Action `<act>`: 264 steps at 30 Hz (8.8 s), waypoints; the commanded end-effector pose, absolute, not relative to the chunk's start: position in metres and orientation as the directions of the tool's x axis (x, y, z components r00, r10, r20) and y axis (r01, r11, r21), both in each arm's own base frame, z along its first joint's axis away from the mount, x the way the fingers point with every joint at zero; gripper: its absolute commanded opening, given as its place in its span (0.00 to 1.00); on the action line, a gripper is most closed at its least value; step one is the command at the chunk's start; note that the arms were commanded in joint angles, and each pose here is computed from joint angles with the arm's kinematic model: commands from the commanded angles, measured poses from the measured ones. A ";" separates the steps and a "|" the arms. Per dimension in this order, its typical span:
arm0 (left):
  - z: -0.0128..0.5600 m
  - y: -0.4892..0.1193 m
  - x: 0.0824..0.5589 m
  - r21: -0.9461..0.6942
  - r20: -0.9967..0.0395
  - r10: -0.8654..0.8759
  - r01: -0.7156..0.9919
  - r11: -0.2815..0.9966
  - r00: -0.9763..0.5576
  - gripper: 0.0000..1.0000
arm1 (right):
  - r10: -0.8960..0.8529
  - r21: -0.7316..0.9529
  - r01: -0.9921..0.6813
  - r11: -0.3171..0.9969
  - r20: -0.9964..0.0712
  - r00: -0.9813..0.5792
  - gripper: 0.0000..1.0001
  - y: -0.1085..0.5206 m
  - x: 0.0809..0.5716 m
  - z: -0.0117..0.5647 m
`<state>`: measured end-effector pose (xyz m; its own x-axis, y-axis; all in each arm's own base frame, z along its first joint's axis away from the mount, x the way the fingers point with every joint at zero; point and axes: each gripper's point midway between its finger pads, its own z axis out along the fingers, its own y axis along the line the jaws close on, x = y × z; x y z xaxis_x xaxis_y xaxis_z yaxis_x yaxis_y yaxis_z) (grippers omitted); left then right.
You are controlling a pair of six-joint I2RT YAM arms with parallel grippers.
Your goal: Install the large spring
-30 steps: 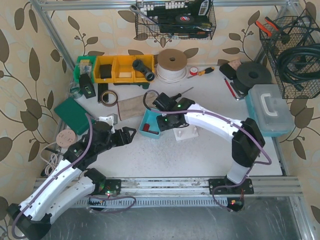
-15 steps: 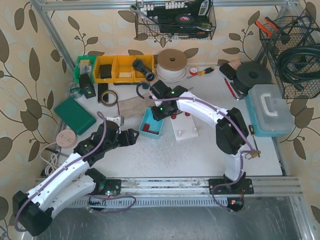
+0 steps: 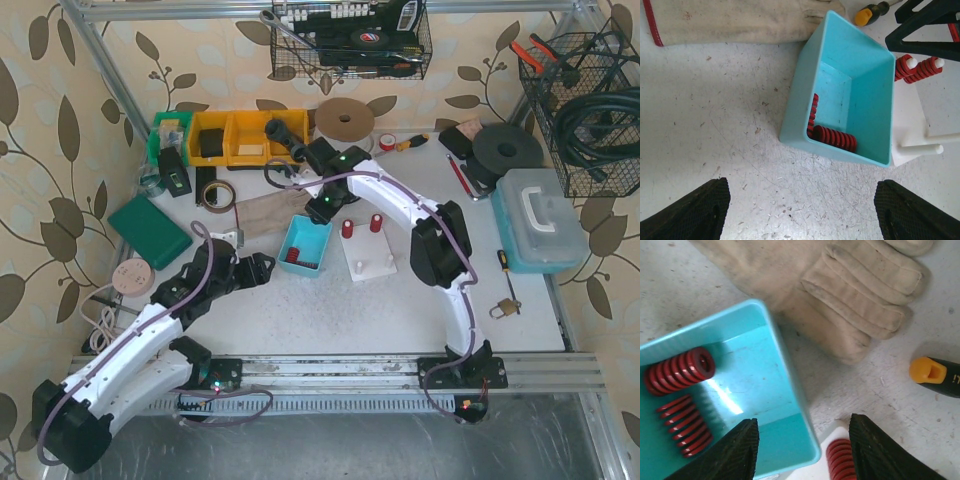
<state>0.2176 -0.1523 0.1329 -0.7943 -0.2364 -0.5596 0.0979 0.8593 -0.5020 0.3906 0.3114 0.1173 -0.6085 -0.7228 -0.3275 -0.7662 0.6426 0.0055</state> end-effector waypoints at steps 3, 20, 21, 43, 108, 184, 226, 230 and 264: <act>0.139 -0.158 0.227 -0.541 -0.559 -0.254 0.116 0.833 -0.790 0.82 | -0.781 0.009 -0.818 0.575 -0.292 -0.552 0.51 0.316 0.397 0.101; 0.135 -0.157 0.228 -0.566 -0.545 -0.276 0.104 0.818 -0.792 0.81 | -0.753 -0.048 -0.779 0.625 -0.302 -0.585 0.31 0.324 0.416 0.080; 0.135 -0.156 0.229 -0.567 -0.546 -0.278 0.104 0.817 -0.790 0.81 | -0.751 -0.054 -0.776 0.629 -0.301 -0.588 0.28 0.325 0.415 0.079; 0.139 -0.154 0.226 -0.583 -0.553 -0.290 0.114 0.804 -0.781 0.81 | -0.437 -0.133 -0.416 0.899 -0.253 -0.863 0.00 0.291 0.366 0.069; 0.120 -0.118 0.235 -0.488 -0.539 -0.393 -0.103 0.867 -0.745 0.81 | -0.365 0.070 -0.400 0.914 -0.288 -0.885 0.64 0.372 0.354 0.031; 0.158 -0.132 0.234 -0.541 -0.570 -0.349 0.020 0.841 -0.744 0.82 | -0.521 0.019 -0.601 0.799 -0.476 -0.709 0.15 0.376 0.353 0.118; 0.318 -0.289 0.189 -0.957 -0.284 0.037 0.281 -0.067 -0.958 0.83 | -0.373 -0.264 -0.881 0.391 -0.921 0.110 0.00 0.314 0.240 0.304; 0.314 -0.286 0.184 -0.956 -0.292 0.032 0.290 -0.047 -0.956 0.81 | -0.365 -0.248 -0.890 0.383 -0.925 0.101 0.00 0.311 0.238 0.305; 0.294 -0.292 0.189 -0.962 -0.271 0.022 0.272 0.011 -0.962 0.00 | -0.396 -0.207 -0.912 0.354 -0.917 0.054 0.00 0.314 0.235 0.288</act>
